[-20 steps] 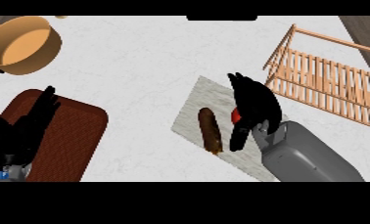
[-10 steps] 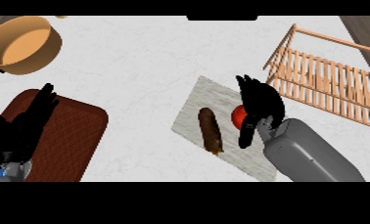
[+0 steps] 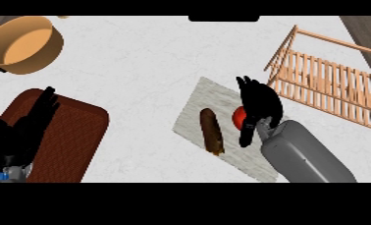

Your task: Pick the tomato from the placemat and place it in the tiered shelf

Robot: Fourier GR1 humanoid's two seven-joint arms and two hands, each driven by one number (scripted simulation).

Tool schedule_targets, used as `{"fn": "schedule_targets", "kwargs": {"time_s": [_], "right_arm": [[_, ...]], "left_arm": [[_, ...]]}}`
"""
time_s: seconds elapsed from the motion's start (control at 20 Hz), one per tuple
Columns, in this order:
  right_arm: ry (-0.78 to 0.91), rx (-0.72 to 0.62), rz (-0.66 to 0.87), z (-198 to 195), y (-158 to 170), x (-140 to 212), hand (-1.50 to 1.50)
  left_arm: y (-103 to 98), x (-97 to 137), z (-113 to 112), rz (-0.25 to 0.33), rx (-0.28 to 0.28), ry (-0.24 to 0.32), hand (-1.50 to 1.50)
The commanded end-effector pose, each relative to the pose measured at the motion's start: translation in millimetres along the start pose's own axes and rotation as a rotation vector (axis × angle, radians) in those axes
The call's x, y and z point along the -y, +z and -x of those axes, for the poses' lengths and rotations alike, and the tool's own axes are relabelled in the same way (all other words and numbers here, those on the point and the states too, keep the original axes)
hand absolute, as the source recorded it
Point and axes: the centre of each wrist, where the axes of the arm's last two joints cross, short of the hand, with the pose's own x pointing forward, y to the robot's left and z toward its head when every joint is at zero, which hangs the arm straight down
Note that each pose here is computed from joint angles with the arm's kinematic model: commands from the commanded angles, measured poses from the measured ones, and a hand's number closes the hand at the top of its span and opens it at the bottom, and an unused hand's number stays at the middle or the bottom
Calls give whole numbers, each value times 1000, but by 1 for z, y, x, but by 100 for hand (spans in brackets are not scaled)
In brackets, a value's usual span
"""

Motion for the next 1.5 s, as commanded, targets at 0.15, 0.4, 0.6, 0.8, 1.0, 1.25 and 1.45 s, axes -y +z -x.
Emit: {"fn": "schedule_targets", "kwargs": {"time_s": [0.15, 0.4, 0.6, 0.8, 1.0, 1.25, 1.45], "right_arm": [[6, -98, -48, 5, -27, -24, -150], [-37, -83, -63, 21, -27, -35, 150], [33, -33, -62, 20, -33, -46, 150], [55, -27, -12, 34, -28, -28, 150], [40, -12, 80, -2, -12, -25, 150], [-1, 97, 224, 45, 20, -24, 150], [-37, 202, 324, 75, 76, -13, 150]], "left_arm": [[-4, 9, 1, -3, -16, 16, 0], [0, 8, 4, -4, -20, 3, 0], [1, 9, -1, -5, 14, 6, 0], [4, -6, -2, -12, -8, 2, 0], [9, 2, -5, 14, -13, 5, 0], [0, -3, 3, -29, -8, 2, 0], [4, 0, -3, -31, -35, 3, 0]]}}
